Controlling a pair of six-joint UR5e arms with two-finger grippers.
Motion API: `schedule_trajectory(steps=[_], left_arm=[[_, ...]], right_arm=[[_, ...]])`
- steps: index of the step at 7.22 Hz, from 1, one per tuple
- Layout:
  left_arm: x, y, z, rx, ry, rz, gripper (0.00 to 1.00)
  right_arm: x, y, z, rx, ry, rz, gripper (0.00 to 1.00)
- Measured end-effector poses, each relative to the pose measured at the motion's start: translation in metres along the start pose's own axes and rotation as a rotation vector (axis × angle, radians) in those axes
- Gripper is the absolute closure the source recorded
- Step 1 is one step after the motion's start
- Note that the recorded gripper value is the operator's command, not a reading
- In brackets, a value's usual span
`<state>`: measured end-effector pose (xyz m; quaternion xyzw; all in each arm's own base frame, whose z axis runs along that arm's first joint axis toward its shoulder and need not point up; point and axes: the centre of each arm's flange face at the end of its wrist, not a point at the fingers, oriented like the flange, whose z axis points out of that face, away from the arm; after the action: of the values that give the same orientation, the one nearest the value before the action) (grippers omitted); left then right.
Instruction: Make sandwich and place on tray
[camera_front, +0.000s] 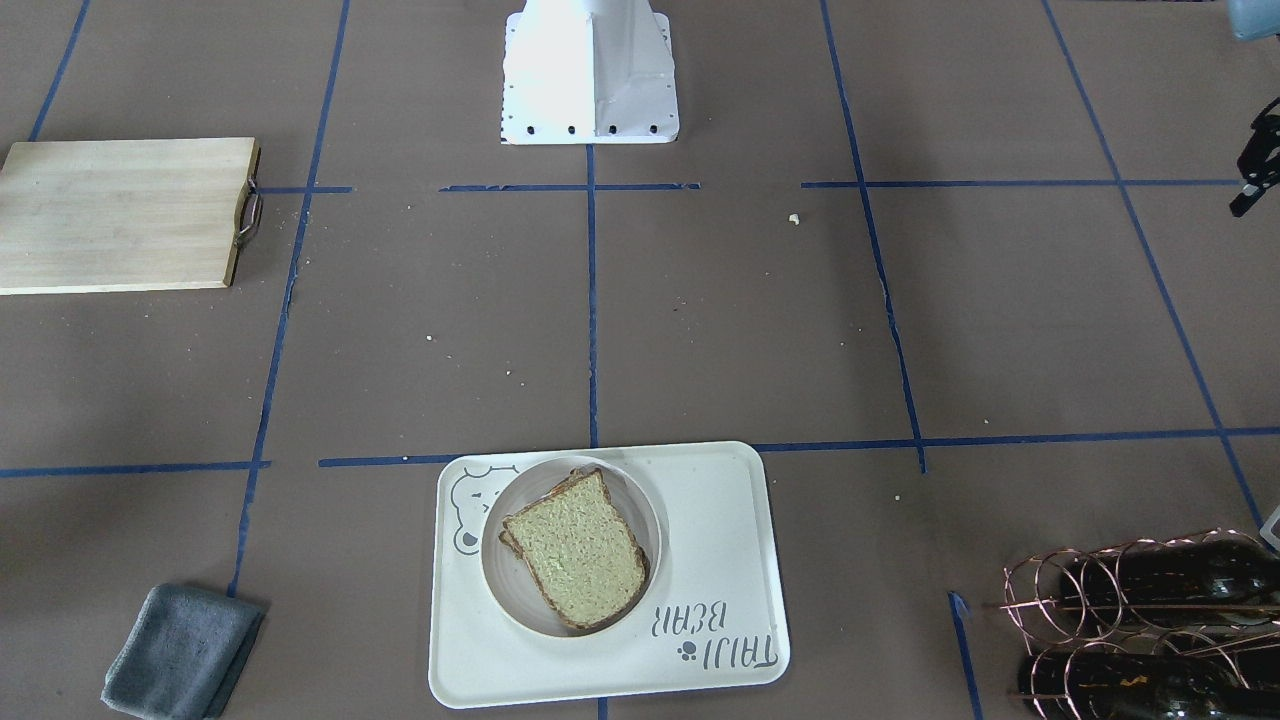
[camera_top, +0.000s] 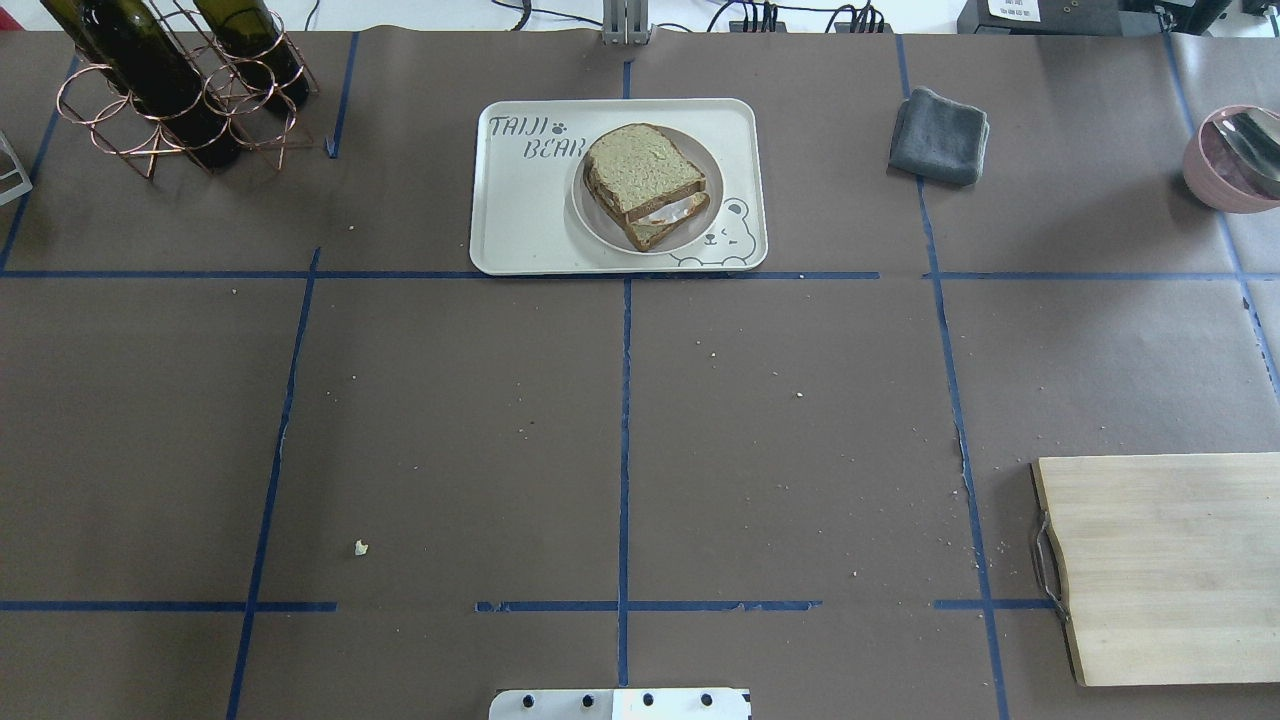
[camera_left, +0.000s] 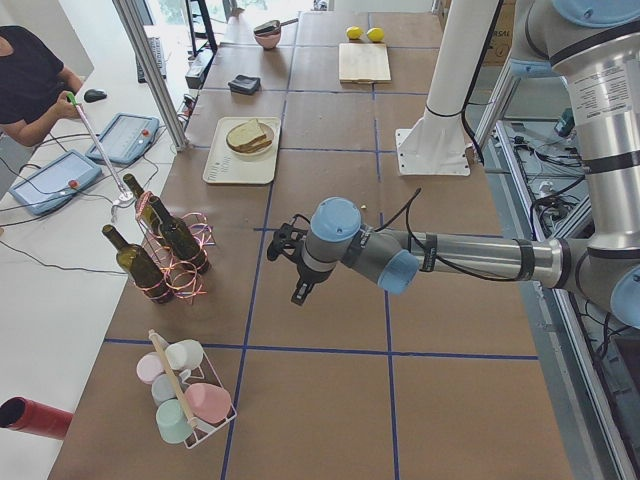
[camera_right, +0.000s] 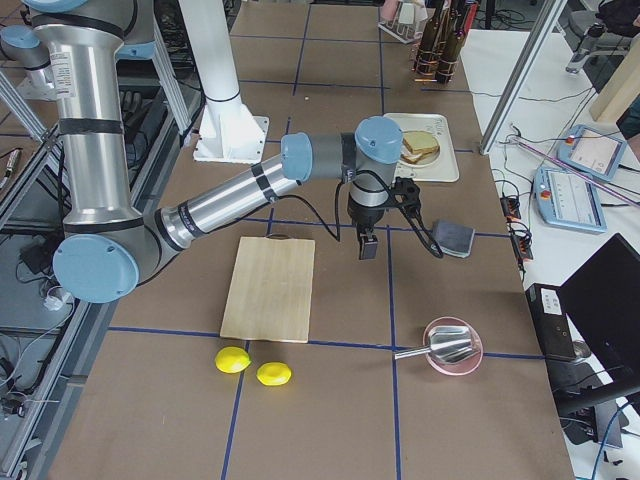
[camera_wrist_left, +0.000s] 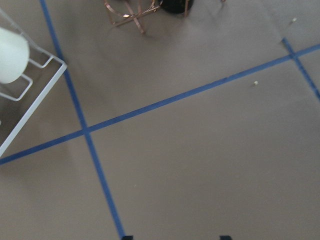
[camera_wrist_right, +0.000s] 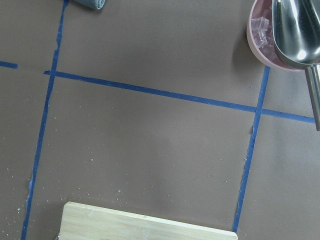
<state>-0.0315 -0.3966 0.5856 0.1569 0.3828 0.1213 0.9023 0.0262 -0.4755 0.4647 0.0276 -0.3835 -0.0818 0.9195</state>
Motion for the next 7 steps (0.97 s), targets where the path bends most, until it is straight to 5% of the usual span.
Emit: schedule_trajectory(steps=[1, 3, 7], left_arm=[[-0.021, 0.002, -0.011, -0.08, -0.007, -0.058, 0.0], [-0.034, -0.011, -0.032, -0.162, 0.0, -0.111, 0.0], [-0.044, -0.011, -0.046, -0.157, -0.005, -0.125, 0.0]], right_arm=[[0.003, 0.004, 0.004, -0.011, 0.0, 0.004, 0.0], [0.003, 0.004, 0.014, -0.031, -0.006, 0.006, 0.0], [0.012, 0.017, 0.035, -0.071, -0.012, 0.017, 0.0]])
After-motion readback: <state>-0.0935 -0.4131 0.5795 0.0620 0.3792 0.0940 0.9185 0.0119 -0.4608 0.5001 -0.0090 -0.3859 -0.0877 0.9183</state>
